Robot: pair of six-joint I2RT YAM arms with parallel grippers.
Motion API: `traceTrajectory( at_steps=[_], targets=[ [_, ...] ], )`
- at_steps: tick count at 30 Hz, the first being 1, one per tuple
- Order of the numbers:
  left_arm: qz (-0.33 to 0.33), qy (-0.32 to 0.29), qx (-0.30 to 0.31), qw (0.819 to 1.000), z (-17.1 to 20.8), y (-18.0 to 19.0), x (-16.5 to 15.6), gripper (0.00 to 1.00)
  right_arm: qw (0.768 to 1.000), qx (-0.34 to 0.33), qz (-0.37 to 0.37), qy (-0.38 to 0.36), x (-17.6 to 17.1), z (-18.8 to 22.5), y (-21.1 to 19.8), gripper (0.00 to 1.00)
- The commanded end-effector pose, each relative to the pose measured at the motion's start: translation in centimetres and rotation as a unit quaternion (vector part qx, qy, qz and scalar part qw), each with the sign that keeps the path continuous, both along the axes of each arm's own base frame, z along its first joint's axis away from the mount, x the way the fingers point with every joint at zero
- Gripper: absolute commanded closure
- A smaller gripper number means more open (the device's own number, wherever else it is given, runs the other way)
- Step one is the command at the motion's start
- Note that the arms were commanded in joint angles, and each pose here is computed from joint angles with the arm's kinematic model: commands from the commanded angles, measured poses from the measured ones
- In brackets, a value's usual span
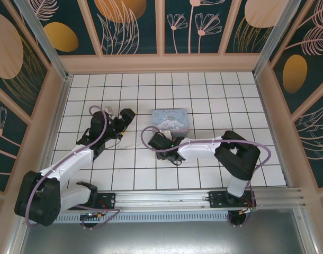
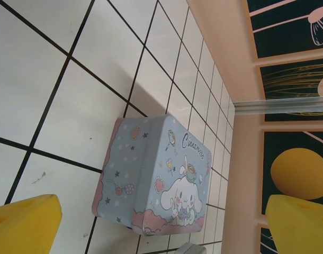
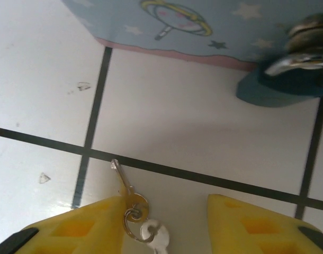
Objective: Unlock the padlock with the key
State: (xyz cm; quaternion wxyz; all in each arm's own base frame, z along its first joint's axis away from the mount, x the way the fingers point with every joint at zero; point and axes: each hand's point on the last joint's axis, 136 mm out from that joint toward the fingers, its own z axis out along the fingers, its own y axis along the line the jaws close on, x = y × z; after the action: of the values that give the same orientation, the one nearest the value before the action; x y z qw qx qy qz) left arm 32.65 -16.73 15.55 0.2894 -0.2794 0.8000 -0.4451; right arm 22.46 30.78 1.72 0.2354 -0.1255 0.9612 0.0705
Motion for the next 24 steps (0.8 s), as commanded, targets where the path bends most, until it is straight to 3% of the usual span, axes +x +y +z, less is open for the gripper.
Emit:
traceTrajectory(
  at_steps=[1, 12, 24],
  targets=[
    [-0.004, -0.006, 0.002, 1.000, 0.1, 0.0, 0.2, 0.01, 1.000, -0.004, 0.015, 0.017, -0.3, -1.4, 0.5, 0.57],
    [-0.003, -0.002, 0.002, 1.000, -0.2, 0.0, 0.4, 0.01, 0.999, 0.009, 0.014, 0.038, -1.8, -2.1, 0.7, 0.65],
    [-0.005, -0.004, -0.002, 1.000, 0.1, -0.2, 0.7, 0.01, 0.996, 0.058, 0.043, 0.052, -3.1, -1.1, 1.9, 0.57]
  ],
)
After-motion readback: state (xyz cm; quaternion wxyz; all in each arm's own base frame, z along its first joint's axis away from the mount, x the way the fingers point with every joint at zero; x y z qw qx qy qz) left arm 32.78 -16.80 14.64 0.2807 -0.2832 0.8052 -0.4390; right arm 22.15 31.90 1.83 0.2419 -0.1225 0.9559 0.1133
